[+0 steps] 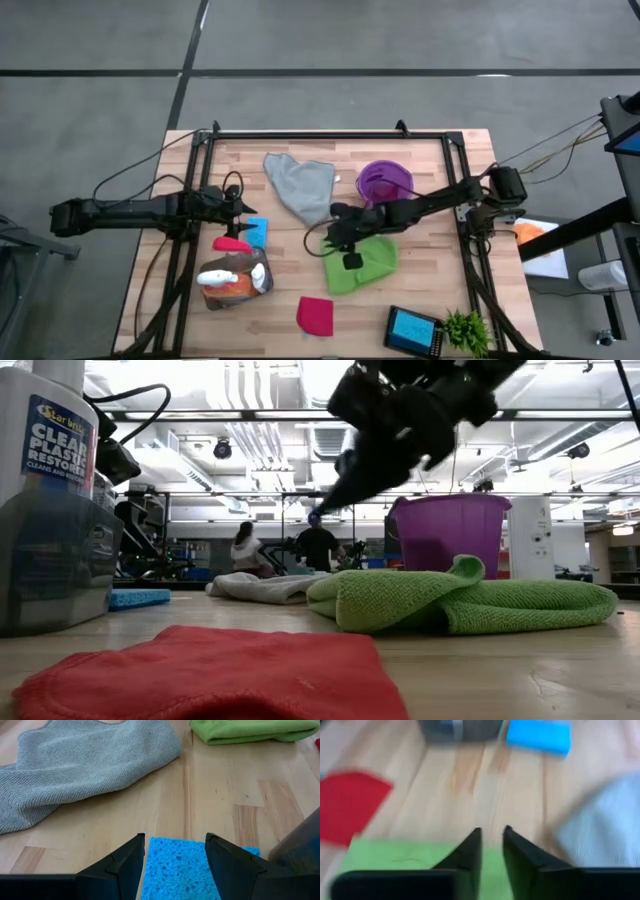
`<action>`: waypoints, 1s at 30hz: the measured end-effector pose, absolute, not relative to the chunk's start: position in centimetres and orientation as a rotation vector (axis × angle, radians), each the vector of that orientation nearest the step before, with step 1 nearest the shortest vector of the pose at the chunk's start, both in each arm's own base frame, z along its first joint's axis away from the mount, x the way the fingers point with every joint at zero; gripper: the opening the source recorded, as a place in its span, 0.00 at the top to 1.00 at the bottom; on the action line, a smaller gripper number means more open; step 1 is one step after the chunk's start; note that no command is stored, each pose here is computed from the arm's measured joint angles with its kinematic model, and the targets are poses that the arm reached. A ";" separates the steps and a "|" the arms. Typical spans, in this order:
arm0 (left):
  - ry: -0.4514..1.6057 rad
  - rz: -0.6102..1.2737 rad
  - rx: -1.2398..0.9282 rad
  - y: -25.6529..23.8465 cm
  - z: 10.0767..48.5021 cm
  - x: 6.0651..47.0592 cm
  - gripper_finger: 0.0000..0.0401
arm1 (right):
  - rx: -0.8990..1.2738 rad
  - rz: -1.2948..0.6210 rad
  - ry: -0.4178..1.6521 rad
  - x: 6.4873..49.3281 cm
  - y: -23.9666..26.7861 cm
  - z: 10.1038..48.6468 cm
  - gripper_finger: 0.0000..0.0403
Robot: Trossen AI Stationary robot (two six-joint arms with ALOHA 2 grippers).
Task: Pick & Place Kitchen Items
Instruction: Put the green microfiber towel into the purple bucket
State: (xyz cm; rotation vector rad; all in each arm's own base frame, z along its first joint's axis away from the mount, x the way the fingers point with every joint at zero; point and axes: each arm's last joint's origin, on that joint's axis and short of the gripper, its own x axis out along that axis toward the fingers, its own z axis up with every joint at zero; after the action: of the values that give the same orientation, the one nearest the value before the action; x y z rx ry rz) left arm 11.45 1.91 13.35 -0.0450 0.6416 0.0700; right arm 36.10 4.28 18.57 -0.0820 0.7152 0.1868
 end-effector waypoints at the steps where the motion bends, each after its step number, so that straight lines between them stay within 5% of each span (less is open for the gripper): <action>1: 0.642 0.070 -0.045 1.9 13.4 11.4 0.47 | -0.086 0.182 0.772 35.9 4.5 18.5 0.76; 8: 0.641 0.070 -0.045 1.9 13.4 11.4 0.47 | -0.114 0.226 0.975 35.4 6.8 19.2 0.31; 13: 0.641 0.069 -0.044 1.9 13.4 11.5 0.47 | -0.139 0.275 1.071 35.1 9.4 19.2 0.10; 20: 0.640 0.069 -0.044 1.9 13.4 11.5 0.47 | -0.124 0.310 1.126 34.3 13.6 19.0 0.03; 30: 0.639 0.070 -0.044 1.9 13.4 11.5 0.47 | -0.345 0.062 1.233 34.7 15.6 13.9 0.03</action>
State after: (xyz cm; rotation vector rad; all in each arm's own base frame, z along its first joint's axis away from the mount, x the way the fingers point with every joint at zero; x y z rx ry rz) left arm 11.46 1.90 13.37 -0.0441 0.6394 0.0696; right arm 34.68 15.56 13.92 -0.3451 1.2331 0.0619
